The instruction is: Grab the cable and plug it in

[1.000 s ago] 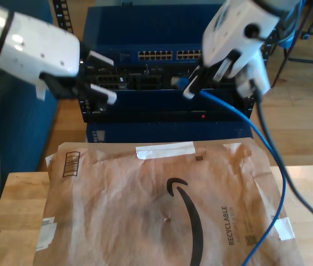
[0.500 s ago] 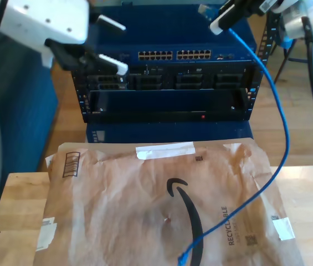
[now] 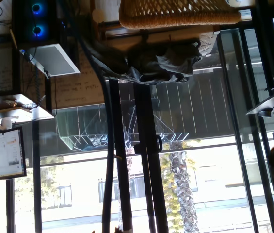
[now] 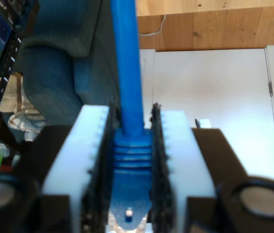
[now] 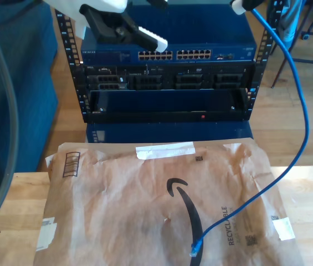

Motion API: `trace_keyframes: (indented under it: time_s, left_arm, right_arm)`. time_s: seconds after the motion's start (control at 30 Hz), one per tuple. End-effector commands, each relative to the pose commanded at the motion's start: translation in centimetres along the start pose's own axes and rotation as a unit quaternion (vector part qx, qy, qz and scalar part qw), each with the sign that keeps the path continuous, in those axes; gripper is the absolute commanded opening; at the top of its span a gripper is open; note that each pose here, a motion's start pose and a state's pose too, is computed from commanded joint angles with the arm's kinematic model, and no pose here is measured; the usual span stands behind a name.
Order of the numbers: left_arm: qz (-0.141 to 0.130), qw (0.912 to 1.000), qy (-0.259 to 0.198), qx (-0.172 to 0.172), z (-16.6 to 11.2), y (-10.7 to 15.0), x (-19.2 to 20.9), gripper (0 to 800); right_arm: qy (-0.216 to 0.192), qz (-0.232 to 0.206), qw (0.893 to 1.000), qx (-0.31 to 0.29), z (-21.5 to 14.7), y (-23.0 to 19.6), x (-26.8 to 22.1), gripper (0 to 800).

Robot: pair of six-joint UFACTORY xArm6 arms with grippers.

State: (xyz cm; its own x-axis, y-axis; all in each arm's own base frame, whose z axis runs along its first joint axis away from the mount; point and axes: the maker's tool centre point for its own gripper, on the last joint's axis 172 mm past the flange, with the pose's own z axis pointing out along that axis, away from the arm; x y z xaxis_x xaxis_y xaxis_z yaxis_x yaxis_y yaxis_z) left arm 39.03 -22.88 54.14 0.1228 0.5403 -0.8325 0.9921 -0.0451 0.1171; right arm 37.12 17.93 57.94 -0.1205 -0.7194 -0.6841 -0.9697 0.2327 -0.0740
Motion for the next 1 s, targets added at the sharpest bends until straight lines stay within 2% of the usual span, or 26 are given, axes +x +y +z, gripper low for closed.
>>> trace_keyframes:
  time_s: [0.1,0.2,0.4,0.5,1.0]
  left_arm:
    - [0.014,0.9999,-0.003,0.010,0.8,-0.7,-1.5,799]
    - [0.008,0.9997,-0.020,0.008,0.5,-0.6,-3.2,799]
    - [0.016,0.9987,-0.047,0.004,-0.1,-0.7,-5.2,798]
    - [0.018,0.9987,-0.048,0.004,-0.1,-0.6,-5.4,798]
    - [0.022,0.9983,-0.053,0.016,0.6,-1.3,-5.8,784]
  right_arm:
    - [0.002,-0.001,1.000,-0.003,0.3,0.1,0.2,3]
    - [0.002,-0.008,1.000,-0.004,0.3,0.2,0.3,3]
    - [0.002,-0.005,1.000,-0.015,1.2,1.3,1.3,3]
    - [0.003,-0.017,1.000,-0.015,1.3,1.8,1.6,3]
    - [0.000,-0.023,1.000,-0.020,1.6,2.1,1.0,3]
